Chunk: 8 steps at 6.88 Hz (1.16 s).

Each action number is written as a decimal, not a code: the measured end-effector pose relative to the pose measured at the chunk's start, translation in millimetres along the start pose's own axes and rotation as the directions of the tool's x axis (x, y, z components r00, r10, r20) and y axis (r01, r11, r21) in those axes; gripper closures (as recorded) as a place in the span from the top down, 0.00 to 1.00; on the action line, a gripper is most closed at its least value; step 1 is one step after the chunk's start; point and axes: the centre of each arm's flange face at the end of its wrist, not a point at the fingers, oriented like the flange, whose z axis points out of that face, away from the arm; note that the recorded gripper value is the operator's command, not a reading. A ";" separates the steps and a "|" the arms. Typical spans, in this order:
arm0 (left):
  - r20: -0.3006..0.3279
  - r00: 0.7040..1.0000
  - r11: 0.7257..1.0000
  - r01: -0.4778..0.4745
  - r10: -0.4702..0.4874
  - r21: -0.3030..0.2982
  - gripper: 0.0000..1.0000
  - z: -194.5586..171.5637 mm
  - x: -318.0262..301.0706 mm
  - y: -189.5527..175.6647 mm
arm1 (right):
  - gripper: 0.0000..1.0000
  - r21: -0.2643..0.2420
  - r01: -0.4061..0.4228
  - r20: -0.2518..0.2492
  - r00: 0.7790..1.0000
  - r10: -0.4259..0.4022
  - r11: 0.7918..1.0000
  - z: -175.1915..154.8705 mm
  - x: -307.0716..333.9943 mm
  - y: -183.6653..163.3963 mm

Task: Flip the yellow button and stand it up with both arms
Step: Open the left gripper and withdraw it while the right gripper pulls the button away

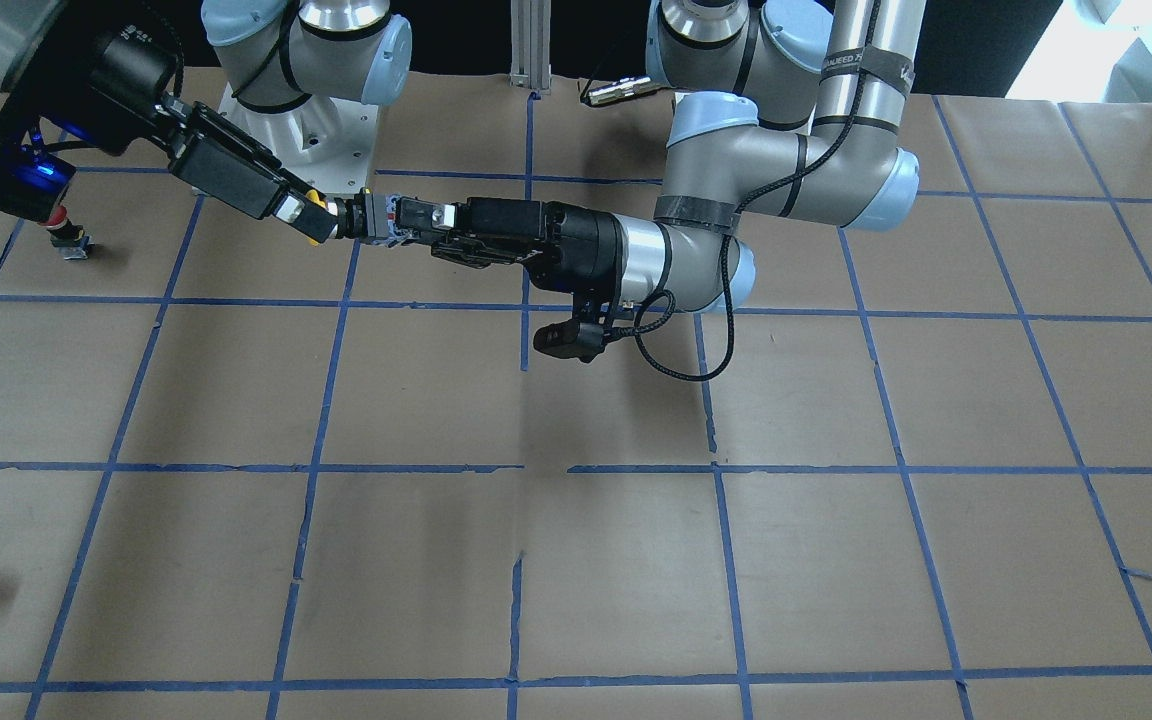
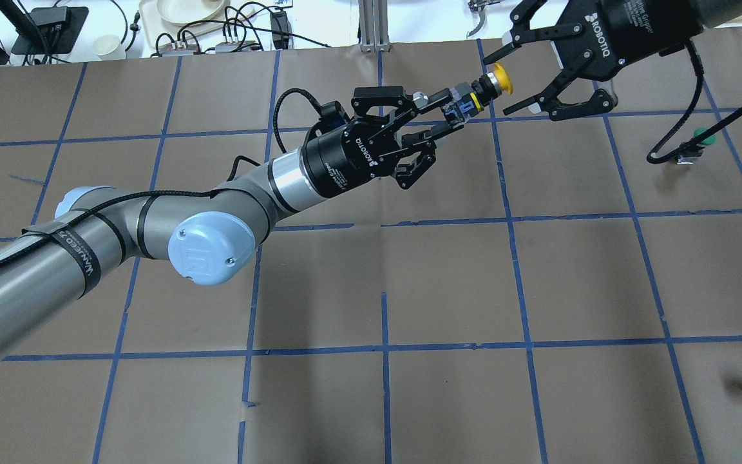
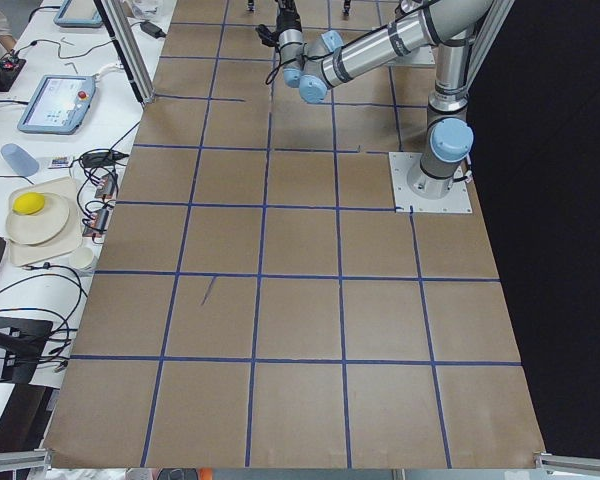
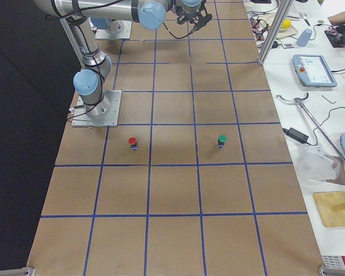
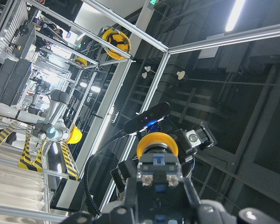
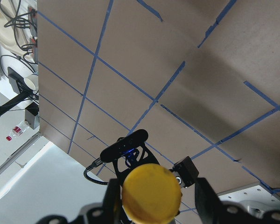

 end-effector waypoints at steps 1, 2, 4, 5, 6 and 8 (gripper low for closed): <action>0.000 1.000 1.000 0.002 -0.002 0.000 0.38 0.0 0.1 -0.1 | 0.27 -0.001 -0.001 0.001 1.000 0.001 1.000 0.0 0.0 0.1; 0.000 1.000 1.000 0.004 -0.004 0.000 0.51 0.1 0.7 -0.2 | 0.21 -0.001 -0.001 0.002 1.000 0.001 1.000 -0.1 -0.1 0.4; -0.001 1.000 1.000 0.001 -0.001 -0.002 1.00 0.7 3.3 0.2 | 0.19 -0.010 -0.001 0.012 1.000 0.002 1.000 -0.3 -1.2 1.4; 0.000 1.000 1.000 -0.002 0.002 -0.003 1.00 0.7 4.5 0.5 | 0.17 -0.012 -0.002 0.016 1.000 0.002 1.000 -0.6 -1.7 1.8; 0.000 1.000 1.000 -0.004 0.004 -0.003 1.00 0.8 5.5 0.7 | 0.17 -0.013 -0.002 0.017 1.000 0.002 1.000 -0.9 -1.8 1.6; 0.047 0.999 0.999 -0.005 0.007 -0.035 1.00 7.4 23.3 2.8 | 0.16 0.015 0.002 0.023 1.000 -0.003 1.000 -12.5 -0.3 -8.9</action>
